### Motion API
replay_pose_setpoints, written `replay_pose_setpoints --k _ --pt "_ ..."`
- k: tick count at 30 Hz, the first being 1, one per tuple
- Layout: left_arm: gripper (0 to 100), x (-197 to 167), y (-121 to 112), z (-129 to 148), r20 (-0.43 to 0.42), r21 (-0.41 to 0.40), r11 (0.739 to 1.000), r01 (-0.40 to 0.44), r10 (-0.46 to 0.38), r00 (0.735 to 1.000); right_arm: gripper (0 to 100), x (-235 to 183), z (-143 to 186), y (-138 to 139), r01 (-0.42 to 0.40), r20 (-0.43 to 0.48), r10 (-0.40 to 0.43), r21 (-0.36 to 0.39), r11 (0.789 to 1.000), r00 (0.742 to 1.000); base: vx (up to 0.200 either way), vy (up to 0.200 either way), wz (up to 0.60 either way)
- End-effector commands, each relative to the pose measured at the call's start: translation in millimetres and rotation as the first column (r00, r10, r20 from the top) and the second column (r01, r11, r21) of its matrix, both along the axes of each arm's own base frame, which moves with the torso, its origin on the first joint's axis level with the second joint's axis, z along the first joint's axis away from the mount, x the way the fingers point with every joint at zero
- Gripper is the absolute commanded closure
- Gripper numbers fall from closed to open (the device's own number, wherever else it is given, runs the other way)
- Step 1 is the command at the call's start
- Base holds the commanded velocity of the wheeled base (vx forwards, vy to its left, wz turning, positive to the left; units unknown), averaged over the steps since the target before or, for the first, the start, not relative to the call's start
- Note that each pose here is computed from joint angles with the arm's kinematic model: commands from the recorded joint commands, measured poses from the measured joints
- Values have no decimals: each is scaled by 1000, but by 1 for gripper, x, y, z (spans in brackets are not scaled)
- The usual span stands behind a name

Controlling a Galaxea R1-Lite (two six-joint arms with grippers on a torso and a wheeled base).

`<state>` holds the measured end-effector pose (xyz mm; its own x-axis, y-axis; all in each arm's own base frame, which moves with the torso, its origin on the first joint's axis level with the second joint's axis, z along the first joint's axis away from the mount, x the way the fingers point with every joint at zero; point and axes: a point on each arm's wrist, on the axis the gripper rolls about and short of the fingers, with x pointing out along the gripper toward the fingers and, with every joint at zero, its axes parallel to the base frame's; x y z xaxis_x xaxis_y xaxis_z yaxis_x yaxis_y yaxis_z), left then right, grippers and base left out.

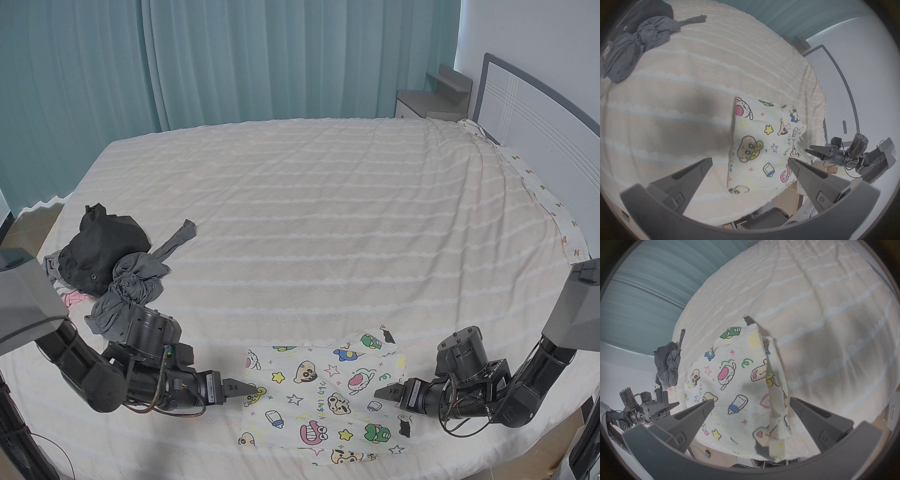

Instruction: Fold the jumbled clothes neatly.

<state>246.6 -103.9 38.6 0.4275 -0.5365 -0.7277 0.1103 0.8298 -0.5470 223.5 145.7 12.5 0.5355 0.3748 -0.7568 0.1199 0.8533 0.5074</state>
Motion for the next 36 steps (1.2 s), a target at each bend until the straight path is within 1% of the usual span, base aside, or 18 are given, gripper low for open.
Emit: replay_pose_setpoints --k 1,8,13,15,20,28,34,36 --pt "0 13 -13 -27 -41 19 999 31 -30 999 0 9 -21 4 6 -40 -7 -23 1000 999 0 0 0" --pt "0 18 -20 -43 -26 13 999 44 -44 999 0 17 -27 9 5 -43 -6 -21 1000 999 0 0 0" --pt "0 18 -24 -44 -19 9 998 56 -56 998 0 18 -28 9 -3 -41 1 -27 1000 999 0 0 0" --pt "0 20 -30 -46 -18 9 997 71 -71 997 0 21 -30 12 -11 -35 10 -30 999 999 0 0 0" --pt "0 21 -30 -49 -22 11 998 69 -69 997 0 21 -30 11 -16 -37 15 -39 999 999 0 0 0" --pt "0 22 -31 -48 -19 10 997 71 -70 997 0 23 -31 6 2 -44 -5 -50 999 999 0 0 0" --pt "0 22 -31 -49 -23 10 997 71 -71 997 0 25 -32 9 -44 -39 41 -81 996 998 0 0 0" --pt "0 22 -34 -50 -21 10 997 78 -78 997 0 30 -30 13 -72 -13 71 -90 993 997 0 0 0"
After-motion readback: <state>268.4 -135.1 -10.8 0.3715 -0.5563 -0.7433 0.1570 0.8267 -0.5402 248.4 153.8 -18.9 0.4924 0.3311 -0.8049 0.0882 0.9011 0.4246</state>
